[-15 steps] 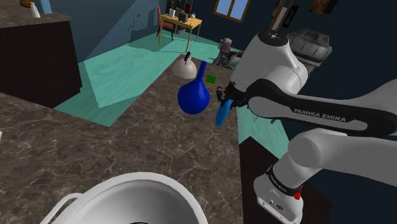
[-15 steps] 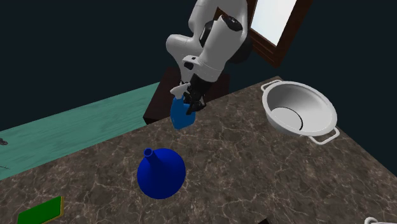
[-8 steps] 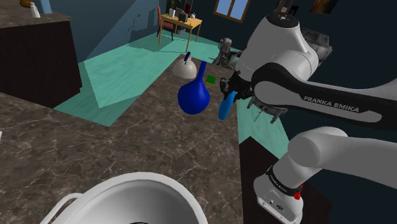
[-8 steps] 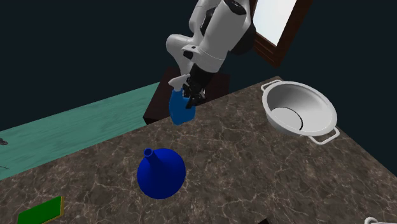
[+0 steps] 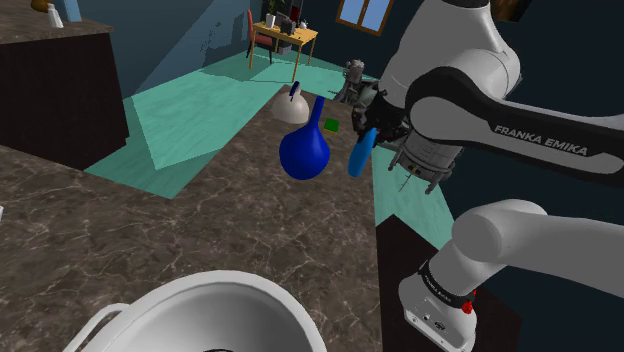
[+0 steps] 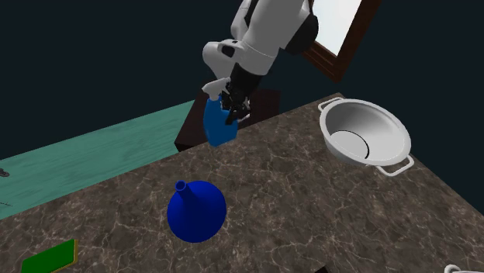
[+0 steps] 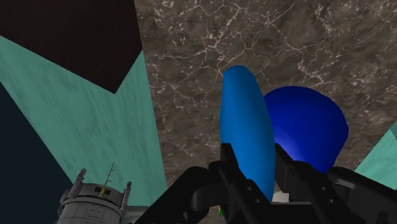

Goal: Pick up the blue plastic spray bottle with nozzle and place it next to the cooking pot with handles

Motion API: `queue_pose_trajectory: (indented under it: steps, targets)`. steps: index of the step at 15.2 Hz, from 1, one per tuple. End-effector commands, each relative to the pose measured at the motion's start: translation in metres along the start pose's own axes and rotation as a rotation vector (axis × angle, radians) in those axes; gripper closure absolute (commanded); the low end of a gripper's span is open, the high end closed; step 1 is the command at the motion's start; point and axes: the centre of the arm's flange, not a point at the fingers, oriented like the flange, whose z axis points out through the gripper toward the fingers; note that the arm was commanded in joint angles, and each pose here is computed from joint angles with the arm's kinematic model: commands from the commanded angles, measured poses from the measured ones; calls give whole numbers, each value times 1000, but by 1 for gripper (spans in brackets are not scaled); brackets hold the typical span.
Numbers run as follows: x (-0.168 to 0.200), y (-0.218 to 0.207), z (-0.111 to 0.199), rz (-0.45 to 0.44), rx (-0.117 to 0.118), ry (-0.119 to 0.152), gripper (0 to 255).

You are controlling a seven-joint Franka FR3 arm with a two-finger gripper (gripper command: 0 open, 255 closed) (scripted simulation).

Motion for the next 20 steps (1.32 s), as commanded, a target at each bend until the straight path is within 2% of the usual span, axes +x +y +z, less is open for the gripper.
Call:
queue_pose_trajectory:
  steps: [1, 20]
  targets:
    - [4, 0, -11, 0, 0, 0, 255]
    - [49, 0, -100, 0, 0, 0, 255]
